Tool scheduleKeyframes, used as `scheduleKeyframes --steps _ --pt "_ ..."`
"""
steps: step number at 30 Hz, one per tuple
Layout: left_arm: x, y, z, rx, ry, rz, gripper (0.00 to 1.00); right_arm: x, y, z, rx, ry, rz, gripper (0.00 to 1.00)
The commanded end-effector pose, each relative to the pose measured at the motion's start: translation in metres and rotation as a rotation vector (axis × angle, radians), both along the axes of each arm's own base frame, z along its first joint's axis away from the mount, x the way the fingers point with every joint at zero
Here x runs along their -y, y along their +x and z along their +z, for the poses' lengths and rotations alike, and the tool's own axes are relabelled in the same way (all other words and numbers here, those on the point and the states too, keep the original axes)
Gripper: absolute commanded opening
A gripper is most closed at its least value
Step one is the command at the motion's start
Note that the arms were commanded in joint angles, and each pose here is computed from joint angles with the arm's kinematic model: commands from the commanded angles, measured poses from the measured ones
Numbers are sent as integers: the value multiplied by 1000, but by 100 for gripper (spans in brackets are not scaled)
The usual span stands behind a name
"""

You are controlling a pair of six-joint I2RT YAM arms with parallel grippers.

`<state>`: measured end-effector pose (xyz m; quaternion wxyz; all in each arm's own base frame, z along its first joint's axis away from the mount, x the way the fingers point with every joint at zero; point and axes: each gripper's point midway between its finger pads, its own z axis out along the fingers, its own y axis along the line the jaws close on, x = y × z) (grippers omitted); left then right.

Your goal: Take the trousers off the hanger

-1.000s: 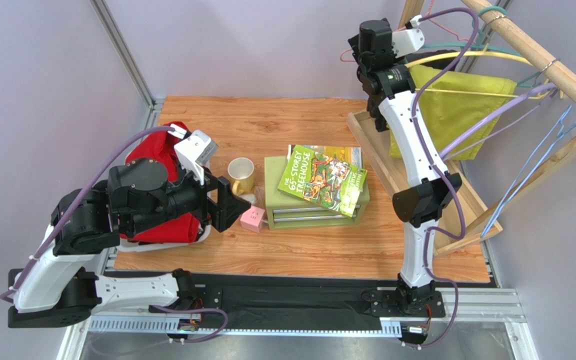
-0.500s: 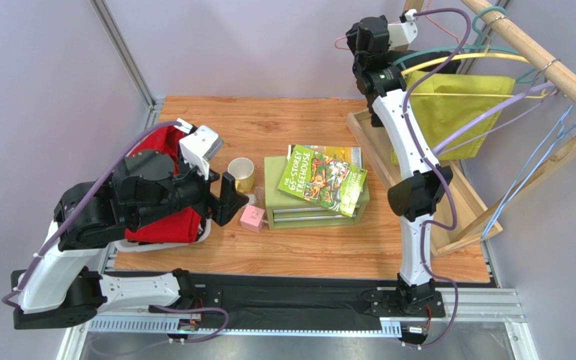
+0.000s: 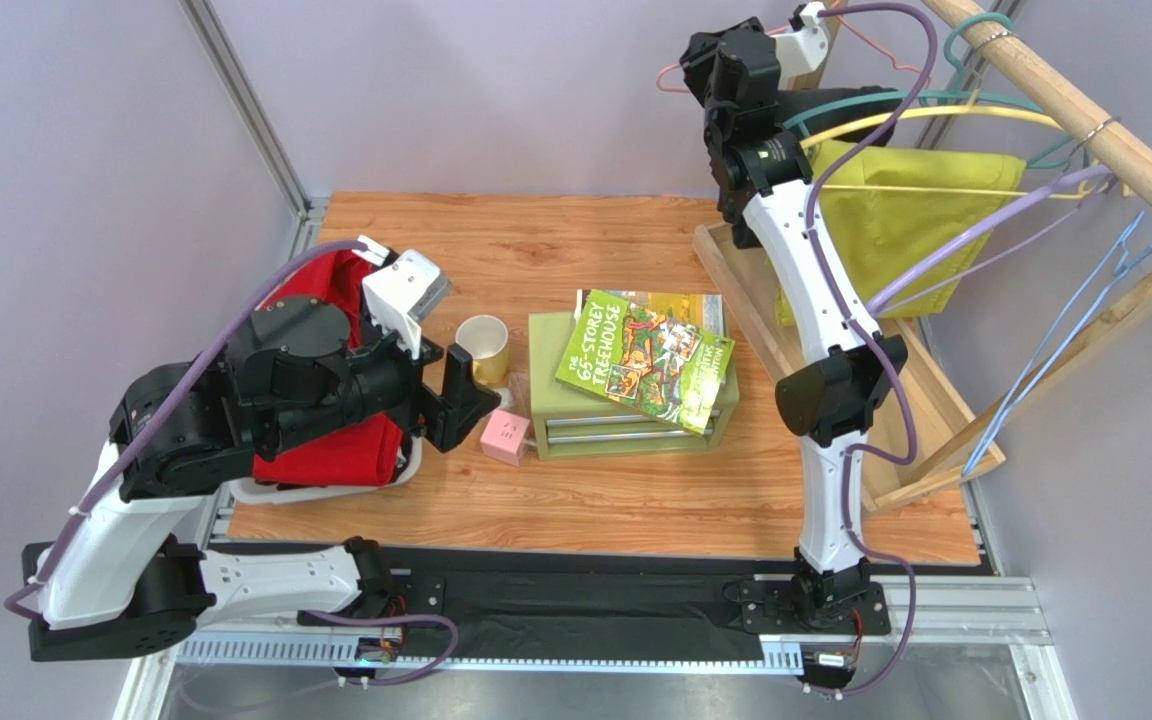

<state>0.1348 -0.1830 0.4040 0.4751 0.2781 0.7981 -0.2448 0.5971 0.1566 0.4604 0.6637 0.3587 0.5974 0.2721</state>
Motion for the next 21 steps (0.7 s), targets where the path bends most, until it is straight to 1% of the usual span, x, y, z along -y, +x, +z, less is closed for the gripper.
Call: scheduleKeyframes --steps 1,5,10,15,19,21 --pt "3 -4 13 14 -74 -18 94 7 -53 116 275 -121 48 0" --pt "3 -6 17 10 -100 -18 94 -1 -61 122 286 -169 100 0" --pt "1 -6 22 10 -130 -5 93 -7 -83 145 337 -173 153 0" --pt "0 -8 25 9 -152 -3 93 -17 -100 156 364 -147 239 0" --pt "1 -9 29 11 -169 -10 94 -27 -110 150 327 -127 288 0" --pt "0 -10 31 15 -177 -12 93 -30 -126 157 325 -95 298 0"
